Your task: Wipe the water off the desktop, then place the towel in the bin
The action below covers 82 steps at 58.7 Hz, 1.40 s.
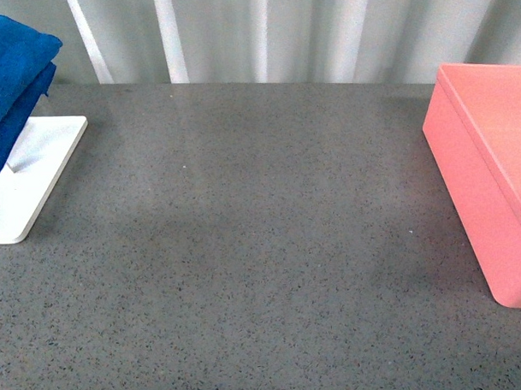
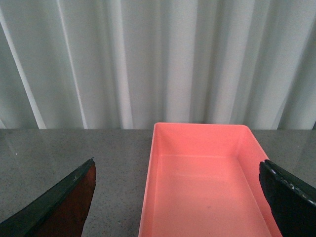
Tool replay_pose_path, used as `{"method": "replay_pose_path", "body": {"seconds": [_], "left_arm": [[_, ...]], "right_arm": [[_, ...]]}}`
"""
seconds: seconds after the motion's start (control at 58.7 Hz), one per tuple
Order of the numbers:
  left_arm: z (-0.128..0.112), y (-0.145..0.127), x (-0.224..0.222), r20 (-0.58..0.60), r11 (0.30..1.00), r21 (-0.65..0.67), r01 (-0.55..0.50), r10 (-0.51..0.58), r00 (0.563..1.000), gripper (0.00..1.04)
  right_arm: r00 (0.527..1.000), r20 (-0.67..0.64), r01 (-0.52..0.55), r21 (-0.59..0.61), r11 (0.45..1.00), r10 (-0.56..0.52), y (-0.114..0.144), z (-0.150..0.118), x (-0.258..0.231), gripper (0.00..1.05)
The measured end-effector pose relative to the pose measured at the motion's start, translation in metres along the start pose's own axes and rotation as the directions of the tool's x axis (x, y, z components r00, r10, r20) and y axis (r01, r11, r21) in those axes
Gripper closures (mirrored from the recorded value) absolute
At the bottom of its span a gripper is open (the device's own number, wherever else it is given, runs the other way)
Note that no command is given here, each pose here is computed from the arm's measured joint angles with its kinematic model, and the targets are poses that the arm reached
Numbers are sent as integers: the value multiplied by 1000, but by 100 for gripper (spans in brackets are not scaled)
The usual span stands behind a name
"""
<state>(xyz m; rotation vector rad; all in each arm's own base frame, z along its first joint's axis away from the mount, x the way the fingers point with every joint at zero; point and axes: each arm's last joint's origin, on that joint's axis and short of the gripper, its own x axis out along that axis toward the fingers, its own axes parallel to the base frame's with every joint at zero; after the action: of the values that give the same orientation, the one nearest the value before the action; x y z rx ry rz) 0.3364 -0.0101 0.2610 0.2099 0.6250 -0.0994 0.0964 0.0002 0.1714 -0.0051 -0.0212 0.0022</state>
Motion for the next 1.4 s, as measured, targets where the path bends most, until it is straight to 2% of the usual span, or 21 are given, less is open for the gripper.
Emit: {"method": "replay_pose_path", "body": {"seconds": [0.17, 0.375, 0.443, 0.597, 0.665, 0.767, 0.955, 1.278, 1.398], "left_arm": [[16, 7, 49, -135, 996, 89, 11, 1, 991, 7], [9, 27, 95, -252, 995, 102, 8, 18, 968, 7], [7, 38, 108, -280, 996, 85, -23, 46, 959, 7], [15, 59, 123, -276, 992, 53, -114, 125, 953, 7], [20, 76, 129, -269, 980, 38, -194, 197, 943, 7], [19, 86, 134, -260, 968, 30, -248, 247, 933, 7], [8, 95, 140, -288, 965, 34, -262, 260, 922, 7], [-9, 93, 144, -330, 972, 25, -233, 228, 916, 7], [-11, 92, 146, -334, 972, 26, -233, 228, 915, 23]], "right_arm": [[1000, 0, 0, 0, 1000, 0, 0, 0, 0, 7], [1000, 0, 0, 0, 1000, 0, 0, 0, 0, 7], [1000, 0, 0, 0, 1000, 0, 0, 0, 0, 7], [1000, 0, 0, 0, 1000, 0, 0, 0, 0, 7], [1000, 0, 0, 0, 1000, 0, 0, 0, 0, 7], [1000, 0, 0, 0, 1000, 0, 0, 0, 0, 7], [1000, 0, 0, 0, 1000, 0, 0, 0, 0, 7], [1000, 0, 0, 0, 1000, 0, 0, 0, 0, 7], [1000, 0, 0, 0, 1000, 0, 0, 0, 0, 7]]}}
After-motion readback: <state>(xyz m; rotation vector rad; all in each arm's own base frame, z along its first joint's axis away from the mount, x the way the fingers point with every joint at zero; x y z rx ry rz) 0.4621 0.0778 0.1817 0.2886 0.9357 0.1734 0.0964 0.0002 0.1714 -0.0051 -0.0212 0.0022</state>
